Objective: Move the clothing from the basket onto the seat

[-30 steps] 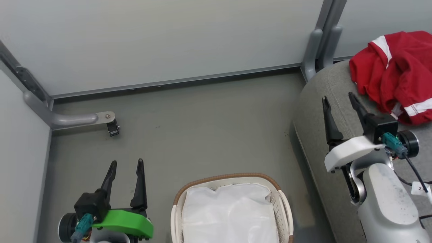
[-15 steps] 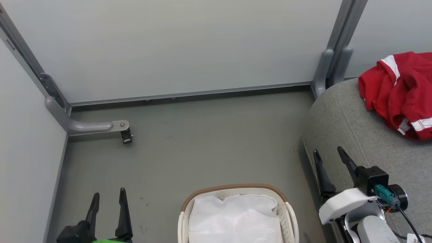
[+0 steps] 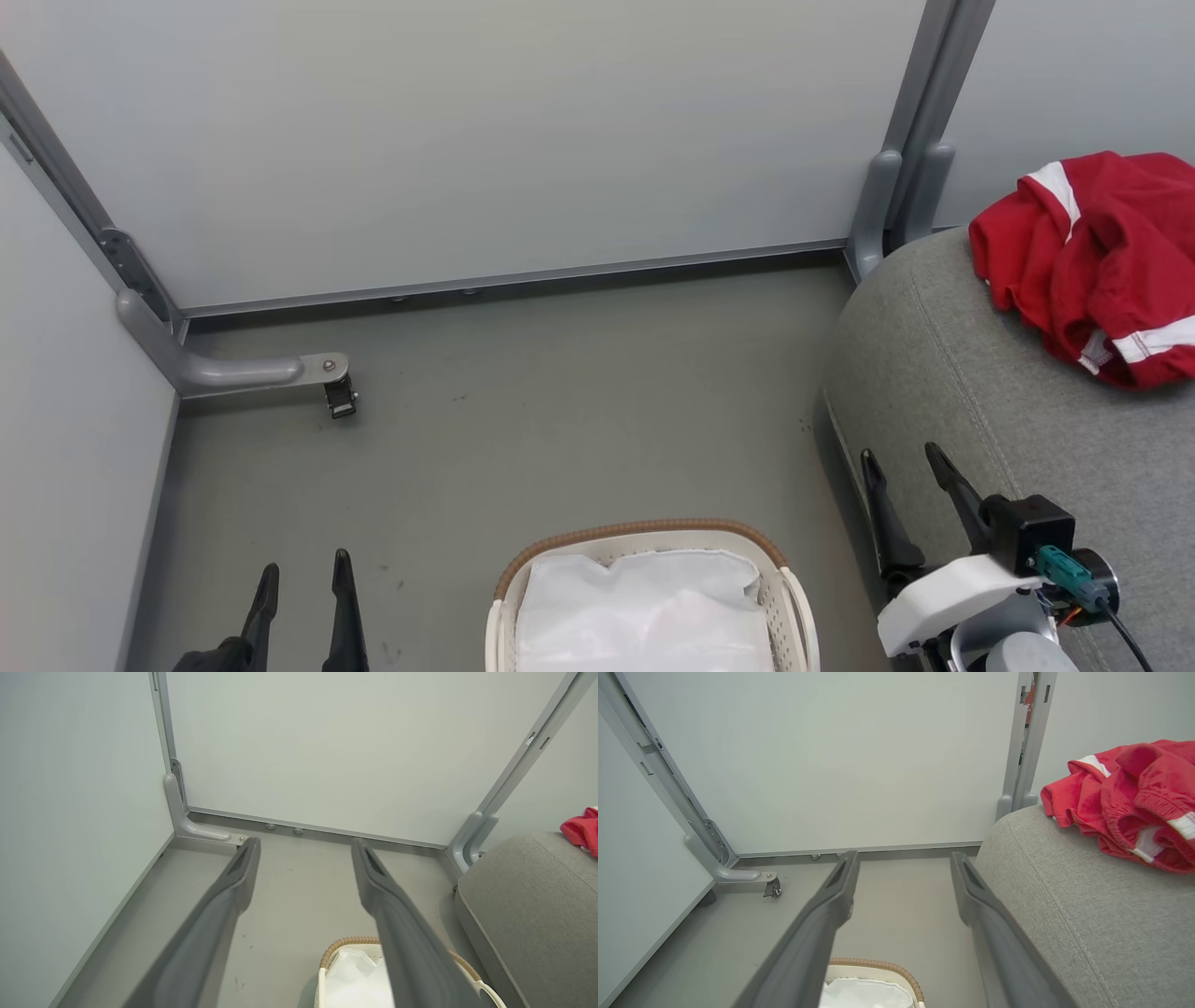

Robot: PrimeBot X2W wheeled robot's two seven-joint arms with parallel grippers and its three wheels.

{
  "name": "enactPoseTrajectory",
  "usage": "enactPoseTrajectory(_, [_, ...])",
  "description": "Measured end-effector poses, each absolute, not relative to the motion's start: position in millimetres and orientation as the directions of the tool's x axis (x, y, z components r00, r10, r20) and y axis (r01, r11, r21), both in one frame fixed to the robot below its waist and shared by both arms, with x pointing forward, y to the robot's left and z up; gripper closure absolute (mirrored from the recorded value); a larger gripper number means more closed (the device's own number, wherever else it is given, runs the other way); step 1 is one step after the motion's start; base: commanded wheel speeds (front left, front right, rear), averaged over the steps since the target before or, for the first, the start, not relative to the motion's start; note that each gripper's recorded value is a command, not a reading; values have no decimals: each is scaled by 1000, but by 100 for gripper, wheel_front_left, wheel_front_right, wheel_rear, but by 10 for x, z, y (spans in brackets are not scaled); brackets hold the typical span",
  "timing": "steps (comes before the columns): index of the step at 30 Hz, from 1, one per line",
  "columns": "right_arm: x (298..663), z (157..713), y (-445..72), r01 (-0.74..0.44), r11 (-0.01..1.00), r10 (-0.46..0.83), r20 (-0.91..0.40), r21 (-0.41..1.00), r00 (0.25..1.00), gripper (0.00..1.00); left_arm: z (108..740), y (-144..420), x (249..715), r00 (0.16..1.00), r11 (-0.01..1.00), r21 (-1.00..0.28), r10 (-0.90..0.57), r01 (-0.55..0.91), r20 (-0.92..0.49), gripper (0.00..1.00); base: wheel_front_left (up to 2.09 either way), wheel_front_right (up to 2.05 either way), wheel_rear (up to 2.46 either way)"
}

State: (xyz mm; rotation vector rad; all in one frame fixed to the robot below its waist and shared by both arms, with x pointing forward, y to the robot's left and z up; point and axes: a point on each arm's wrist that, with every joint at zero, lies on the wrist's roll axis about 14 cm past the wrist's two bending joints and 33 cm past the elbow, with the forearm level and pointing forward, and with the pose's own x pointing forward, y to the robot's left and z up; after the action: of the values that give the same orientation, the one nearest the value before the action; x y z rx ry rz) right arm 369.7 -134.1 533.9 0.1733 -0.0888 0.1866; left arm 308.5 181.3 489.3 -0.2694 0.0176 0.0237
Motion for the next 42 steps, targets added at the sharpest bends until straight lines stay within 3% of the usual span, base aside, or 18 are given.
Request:
enactPoseTrajectory(14, [3681,5330,-1345,-190,968,176,102,164,979,0,4894,1766,3083,1000,963,-271,5,-10,-19,0,0,0,0])
enactPoseTrajectory(15, [3680,5324,-1346,-190,968,175,100,164,979,100,4889,1760,3083,1000,962,-272,2,-8,-21,100,0,0,0])
enactPoseTrajectory(20, [3617,5129,-1350,-175,968,171,38,183,985,100,4765,1746,3053,998,960,-280,0,-18,-63,100,0,0,0])
enactPoseTrajectory(42, [3687,5079,-1599,-44,845,65,-20,532,998,100,4818,1931,3227,991,804,-582,75,-124,-106,100,0,0,0])
